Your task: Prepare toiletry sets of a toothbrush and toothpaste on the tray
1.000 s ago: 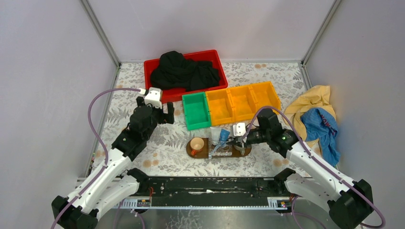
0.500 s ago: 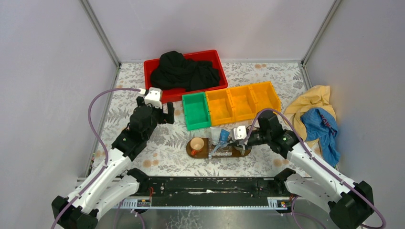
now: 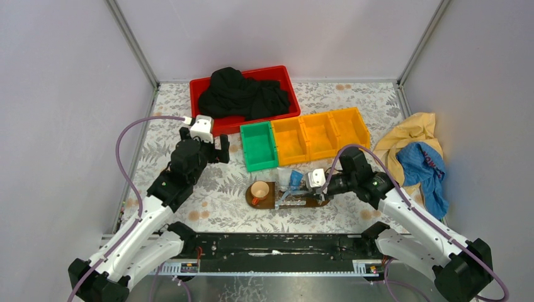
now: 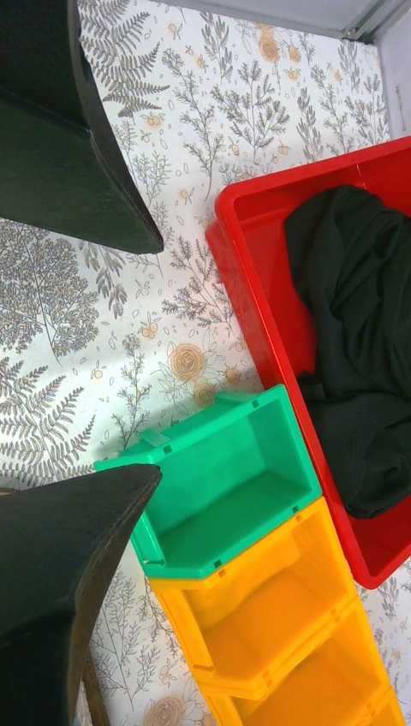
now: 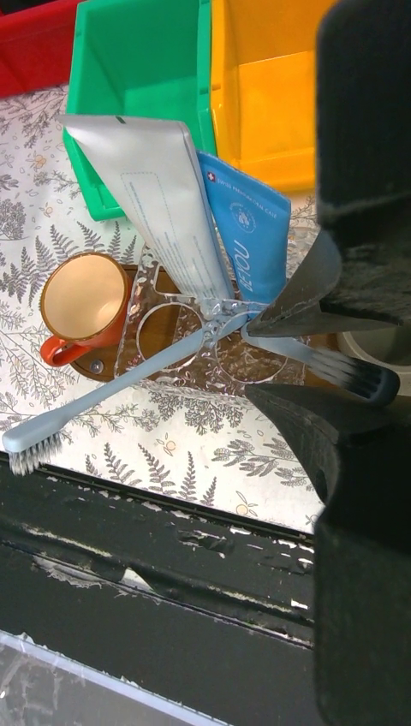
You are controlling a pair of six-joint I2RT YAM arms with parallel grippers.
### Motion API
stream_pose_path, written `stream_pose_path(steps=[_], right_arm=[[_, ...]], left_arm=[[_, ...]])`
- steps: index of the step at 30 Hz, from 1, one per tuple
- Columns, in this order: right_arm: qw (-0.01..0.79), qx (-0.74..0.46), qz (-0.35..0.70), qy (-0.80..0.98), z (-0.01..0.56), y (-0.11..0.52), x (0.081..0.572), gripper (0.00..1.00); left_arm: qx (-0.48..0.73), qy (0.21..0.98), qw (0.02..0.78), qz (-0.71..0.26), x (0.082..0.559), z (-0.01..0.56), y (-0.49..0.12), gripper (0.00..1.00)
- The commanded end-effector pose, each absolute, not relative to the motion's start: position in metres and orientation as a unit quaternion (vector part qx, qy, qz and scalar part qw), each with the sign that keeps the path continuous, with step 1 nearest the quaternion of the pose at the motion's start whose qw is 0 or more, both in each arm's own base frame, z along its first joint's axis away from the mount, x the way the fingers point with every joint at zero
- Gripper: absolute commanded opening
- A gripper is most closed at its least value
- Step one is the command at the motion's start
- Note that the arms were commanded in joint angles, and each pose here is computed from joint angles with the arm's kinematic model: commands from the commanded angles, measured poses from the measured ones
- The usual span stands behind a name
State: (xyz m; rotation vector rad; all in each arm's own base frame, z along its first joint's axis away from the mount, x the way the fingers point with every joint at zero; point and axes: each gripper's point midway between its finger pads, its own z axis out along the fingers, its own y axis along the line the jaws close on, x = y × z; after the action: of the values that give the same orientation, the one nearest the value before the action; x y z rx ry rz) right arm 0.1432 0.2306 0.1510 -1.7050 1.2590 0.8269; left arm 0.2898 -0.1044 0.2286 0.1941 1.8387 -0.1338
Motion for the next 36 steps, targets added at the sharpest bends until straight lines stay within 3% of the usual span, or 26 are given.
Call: stream_pose_path(steps=[1, 19, 36], right_arm=[[0.422, -0.690, 0.344, 0.477, 0.156, 0.233, 0.134, 0.34], [0.415, -0.692, 0.362, 0.467, 0.161, 0.234, 0.124, 0.48], [0.416, -0.676, 0.375, 0.479, 0.175, 0.234, 0.121, 0.75]], left_arm=[[0.080, 0.780, 0.618, -0.060, 0.295, 0.238, -0.104, 1.00], [0.078, 0.780, 0.617, -0.060, 0.295, 0.238, -0.104, 1.00], [0.077, 0.781, 0.617, -0.060, 0.296, 0.238, -0.103, 1.00]])
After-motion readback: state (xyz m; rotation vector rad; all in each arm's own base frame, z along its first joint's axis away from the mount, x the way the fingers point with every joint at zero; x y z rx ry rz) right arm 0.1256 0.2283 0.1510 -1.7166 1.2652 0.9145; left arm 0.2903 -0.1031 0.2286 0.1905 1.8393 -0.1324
